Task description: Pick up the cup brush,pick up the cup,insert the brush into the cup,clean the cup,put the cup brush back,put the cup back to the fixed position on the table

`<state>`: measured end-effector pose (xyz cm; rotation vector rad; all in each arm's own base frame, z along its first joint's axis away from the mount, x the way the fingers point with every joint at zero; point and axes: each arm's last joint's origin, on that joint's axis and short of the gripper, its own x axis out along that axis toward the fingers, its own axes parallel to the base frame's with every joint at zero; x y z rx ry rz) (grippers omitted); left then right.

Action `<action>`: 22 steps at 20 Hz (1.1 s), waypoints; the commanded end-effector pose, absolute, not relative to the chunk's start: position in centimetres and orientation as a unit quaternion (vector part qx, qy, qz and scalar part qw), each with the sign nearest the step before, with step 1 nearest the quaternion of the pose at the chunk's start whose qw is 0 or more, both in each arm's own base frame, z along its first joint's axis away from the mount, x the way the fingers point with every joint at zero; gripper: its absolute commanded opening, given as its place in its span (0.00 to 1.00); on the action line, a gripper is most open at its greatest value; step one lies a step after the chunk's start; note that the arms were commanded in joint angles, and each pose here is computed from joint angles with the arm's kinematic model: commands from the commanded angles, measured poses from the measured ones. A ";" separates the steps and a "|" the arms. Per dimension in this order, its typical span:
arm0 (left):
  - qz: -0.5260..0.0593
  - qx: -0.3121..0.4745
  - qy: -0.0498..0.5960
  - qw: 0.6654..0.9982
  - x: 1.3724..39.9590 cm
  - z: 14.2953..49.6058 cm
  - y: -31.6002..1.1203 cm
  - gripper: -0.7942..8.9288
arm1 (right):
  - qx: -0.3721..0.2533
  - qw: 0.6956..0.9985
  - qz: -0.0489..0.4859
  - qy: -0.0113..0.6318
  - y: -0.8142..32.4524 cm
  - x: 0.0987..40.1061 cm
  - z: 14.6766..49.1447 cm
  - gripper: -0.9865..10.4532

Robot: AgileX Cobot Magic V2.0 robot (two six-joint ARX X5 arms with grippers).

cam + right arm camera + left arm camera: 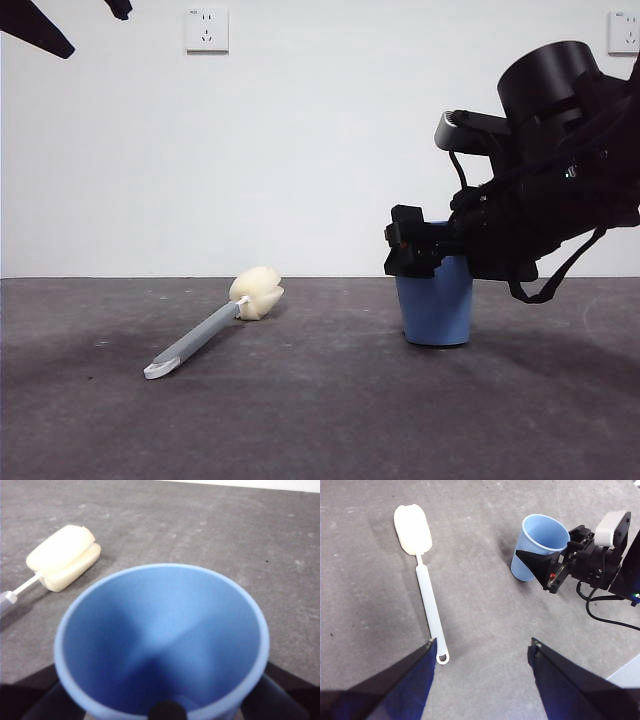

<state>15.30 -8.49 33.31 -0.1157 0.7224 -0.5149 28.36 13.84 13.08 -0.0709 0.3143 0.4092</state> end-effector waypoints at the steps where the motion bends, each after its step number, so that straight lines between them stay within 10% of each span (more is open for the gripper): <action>1: -0.250 -0.049 0.346 0.903 15.3 33.2 -8.5 0.41 | -0.046 0.961 0.210 0.174 13.8 28.2 12.1 0.07; 8: -0.249 -0.048 0.346 0.903 15.3 33.2 -8.5 0.41 | -0.053 0.957 0.209 0.195 13.7 28.0 11.7 0.51; 22: -0.246 -0.046 0.360 0.899 15.2 33.0 -8.4 0.41 | -0.062 0.956 0.211 0.192 13.2 26.9 15.3 0.61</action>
